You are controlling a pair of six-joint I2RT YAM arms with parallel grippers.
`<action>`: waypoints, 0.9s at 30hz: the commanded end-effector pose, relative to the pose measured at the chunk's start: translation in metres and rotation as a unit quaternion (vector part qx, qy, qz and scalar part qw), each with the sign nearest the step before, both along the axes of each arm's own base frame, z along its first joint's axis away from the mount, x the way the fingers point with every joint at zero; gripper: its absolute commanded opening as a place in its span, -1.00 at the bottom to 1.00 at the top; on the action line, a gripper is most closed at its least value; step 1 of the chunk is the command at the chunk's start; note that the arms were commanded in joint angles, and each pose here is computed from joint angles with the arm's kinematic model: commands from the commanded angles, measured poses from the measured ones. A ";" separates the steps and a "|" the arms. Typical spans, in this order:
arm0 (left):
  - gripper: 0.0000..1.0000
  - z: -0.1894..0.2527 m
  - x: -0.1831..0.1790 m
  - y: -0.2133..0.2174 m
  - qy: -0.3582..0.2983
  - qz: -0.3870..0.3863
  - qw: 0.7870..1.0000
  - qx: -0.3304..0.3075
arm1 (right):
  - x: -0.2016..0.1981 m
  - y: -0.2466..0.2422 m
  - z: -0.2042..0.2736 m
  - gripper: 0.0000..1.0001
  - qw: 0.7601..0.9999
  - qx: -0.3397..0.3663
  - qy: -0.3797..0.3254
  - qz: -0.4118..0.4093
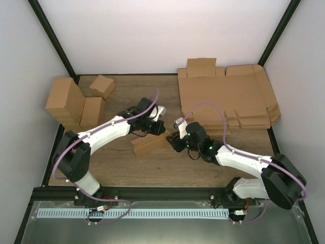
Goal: Fold the paper box
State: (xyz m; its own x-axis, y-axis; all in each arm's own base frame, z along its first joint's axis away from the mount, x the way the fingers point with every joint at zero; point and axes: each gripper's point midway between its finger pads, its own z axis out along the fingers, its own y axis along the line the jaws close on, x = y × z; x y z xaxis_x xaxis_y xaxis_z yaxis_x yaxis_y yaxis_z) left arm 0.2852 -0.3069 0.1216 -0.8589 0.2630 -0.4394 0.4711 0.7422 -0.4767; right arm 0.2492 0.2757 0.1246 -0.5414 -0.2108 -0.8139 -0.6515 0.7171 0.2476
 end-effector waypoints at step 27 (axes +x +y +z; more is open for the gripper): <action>-0.93 0.069 -0.059 0.103 -0.006 0.110 0.972 -0.207 | 0.049 0.040 0.056 -0.99 0.918 0.209 0.292 0.172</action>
State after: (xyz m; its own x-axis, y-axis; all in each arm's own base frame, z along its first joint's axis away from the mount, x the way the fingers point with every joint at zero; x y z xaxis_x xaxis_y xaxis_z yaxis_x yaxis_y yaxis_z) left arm 0.2273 -0.1909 0.1653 -0.8814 -0.1045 -0.4607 0.2643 0.6992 -0.6643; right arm 0.3039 0.3054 0.1573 -0.8738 -0.1565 -0.4604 -0.4839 0.3726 0.7918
